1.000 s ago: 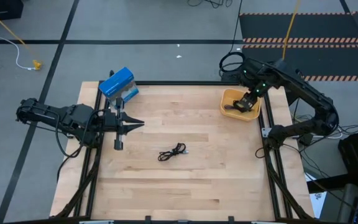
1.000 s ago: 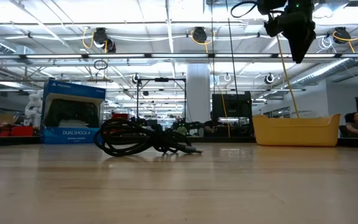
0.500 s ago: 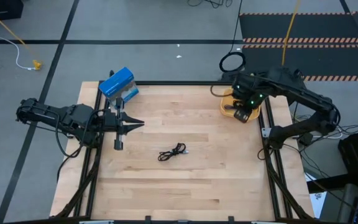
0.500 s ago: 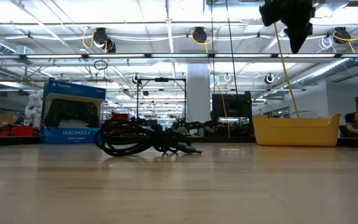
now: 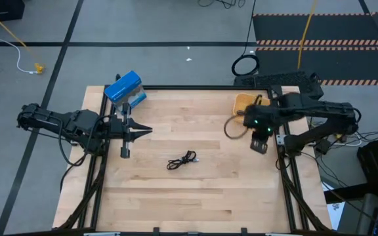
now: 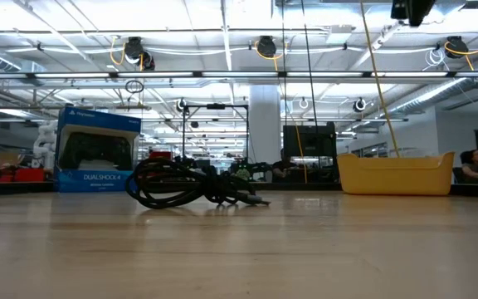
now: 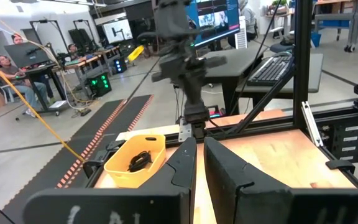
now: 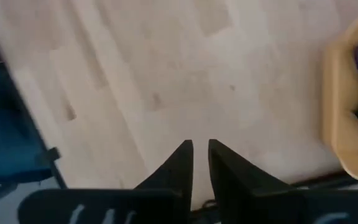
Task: Pick and place USB-C Cables
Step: Put the charger cable into the yellow bin
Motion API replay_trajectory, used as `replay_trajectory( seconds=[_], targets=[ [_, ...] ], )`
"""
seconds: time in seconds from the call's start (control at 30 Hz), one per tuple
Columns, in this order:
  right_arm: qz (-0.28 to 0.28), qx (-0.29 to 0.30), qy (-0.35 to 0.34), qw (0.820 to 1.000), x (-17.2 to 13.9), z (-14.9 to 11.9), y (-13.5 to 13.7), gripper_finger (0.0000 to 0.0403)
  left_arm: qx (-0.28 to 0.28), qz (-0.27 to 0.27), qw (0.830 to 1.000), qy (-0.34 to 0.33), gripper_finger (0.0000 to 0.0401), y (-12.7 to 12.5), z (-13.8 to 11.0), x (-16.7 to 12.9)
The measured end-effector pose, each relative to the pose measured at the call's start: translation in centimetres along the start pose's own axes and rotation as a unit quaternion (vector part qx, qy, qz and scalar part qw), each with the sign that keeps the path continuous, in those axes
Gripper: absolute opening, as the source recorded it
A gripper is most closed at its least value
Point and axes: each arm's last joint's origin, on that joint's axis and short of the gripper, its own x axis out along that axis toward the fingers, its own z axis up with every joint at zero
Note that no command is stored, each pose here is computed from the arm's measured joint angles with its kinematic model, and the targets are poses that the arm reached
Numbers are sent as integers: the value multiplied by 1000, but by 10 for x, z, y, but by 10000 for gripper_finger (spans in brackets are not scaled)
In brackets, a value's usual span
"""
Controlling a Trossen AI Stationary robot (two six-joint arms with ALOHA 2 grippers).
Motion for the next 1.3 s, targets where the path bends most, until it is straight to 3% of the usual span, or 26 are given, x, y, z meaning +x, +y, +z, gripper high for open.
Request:
replay_trajectory(
  seconds=[0.27, 0.47, 0.67, 0.93, 1.3],
  targets=[
    [41, -119, -111, 986, -16, -22, 34, 14, -2, 0, 1000, 1, 35, 0, 0, 0],
    [42, -190, -217, 957, -31, -38, 42, 4, -2, -1, 1000, 2, 35, -2, -1, 4],
    [59, -247, -309, 917, -22, -49, 40, 0, 4, -2, 1000, 4, 35, -3, -2, 8],
    [84, -283, -394, 871, 8, -64, 24, 0, 11, -2, 1000, 2, 35, -4, -2, 10],
    [108, -280, -454, 839, 50, -89, -3, 0, 44, -15, 999, 5, 35, -5, -3, 12]
  ],
)
